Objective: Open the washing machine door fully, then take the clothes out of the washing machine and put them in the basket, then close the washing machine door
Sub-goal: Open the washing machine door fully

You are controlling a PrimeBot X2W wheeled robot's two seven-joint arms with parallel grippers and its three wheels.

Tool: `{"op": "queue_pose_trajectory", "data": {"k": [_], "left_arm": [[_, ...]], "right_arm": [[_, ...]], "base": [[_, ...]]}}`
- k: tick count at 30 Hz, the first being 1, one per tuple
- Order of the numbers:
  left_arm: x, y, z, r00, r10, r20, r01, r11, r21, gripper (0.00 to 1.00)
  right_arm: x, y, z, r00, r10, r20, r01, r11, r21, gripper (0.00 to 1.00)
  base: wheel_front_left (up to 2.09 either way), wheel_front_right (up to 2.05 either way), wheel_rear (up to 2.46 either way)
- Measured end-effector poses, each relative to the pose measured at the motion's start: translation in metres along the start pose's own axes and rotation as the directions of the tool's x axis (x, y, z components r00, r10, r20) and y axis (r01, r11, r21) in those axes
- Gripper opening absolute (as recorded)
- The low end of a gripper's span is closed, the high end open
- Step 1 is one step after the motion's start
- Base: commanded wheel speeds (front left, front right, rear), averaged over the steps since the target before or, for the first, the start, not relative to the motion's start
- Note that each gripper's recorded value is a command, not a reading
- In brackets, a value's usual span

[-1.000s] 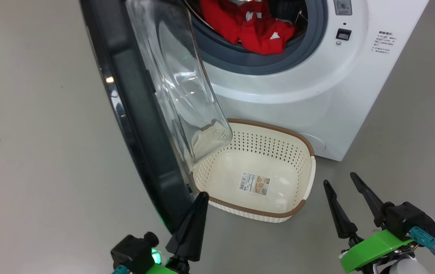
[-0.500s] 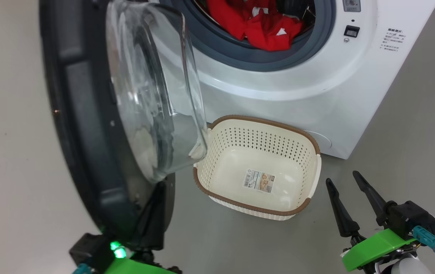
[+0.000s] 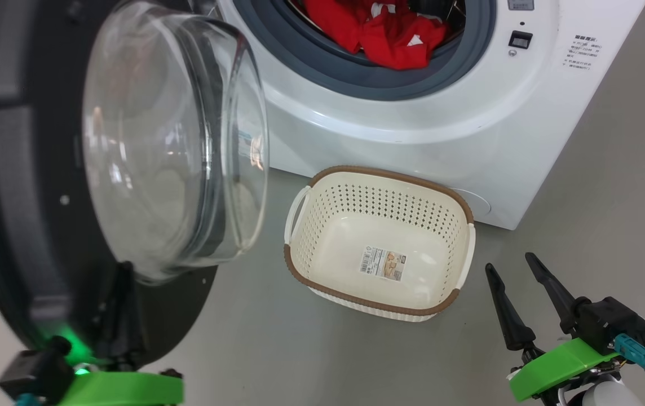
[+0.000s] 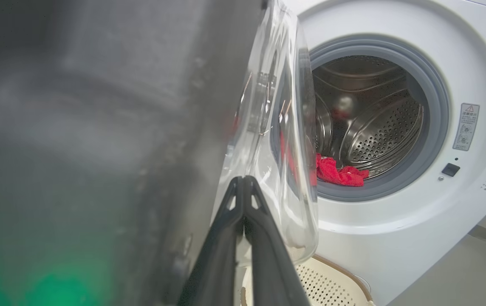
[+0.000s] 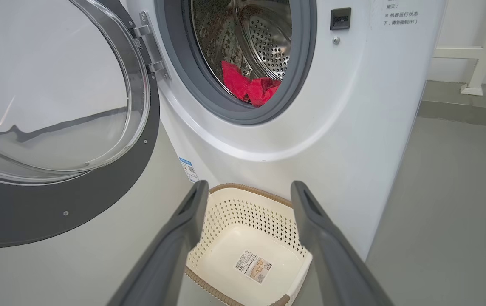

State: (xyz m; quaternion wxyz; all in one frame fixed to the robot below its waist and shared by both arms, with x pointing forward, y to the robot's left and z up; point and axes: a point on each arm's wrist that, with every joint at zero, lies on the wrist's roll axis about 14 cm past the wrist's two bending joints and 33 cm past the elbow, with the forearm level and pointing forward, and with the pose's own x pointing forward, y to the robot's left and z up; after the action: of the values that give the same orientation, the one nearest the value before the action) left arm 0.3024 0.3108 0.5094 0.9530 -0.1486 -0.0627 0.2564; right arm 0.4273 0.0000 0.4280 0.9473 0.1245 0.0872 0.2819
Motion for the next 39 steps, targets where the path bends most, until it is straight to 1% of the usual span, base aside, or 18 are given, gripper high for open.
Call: {"op": "queue_pose_trajectory", "data": {"k": [9,14,22,30,39], "left_arm": [[0.013,0.038,0.029,0.990,0.107,0.094,-0.111,0.993,0.047,0.00],[0.015,0.060,0.039,0.980,0.160,0.122,-0.169,0.983,0.071,0.00],[0.019,0.085,0.049,0.964,0.219,0.152,-0.235,0.968,0.093,0.00],[0.032,0.106,0.057,0.947,0.269,0.174,-0.288,0.953,0.093,0.00],[0.050,0.130,0.063,0.919,0.347,0.186,-0.366,0.928,0.076,0.00]], "right_arm": [[0.000,-0.003,-0.001,1.000,-0.008,-0.001,0.008,1.000,-0.003,1.00],[-0.002,-0.005,0.001,1.000,-0.013,0.002,0.013,1.000,-0.005,1.00],[-0.003,-0.007,0.001,1.000,-0.019,0.004,0.019,1.000,-0.004,1.00],[-0.003,-0.010,0.000,1.000,-0.022,0.001,0.022,1.000,-0.008,1.00],[-0.006,-0.020,-0.005,0.999,-0.040,-0.012,0.040,0.999,-0.011,1.00]], "base": [[0.00,0.00,0.00],[0.00,0.00,0.00],[0.00,0.00,0.00],[0.00,0.00,0.00],[0.00,0.00,0.00]]}}
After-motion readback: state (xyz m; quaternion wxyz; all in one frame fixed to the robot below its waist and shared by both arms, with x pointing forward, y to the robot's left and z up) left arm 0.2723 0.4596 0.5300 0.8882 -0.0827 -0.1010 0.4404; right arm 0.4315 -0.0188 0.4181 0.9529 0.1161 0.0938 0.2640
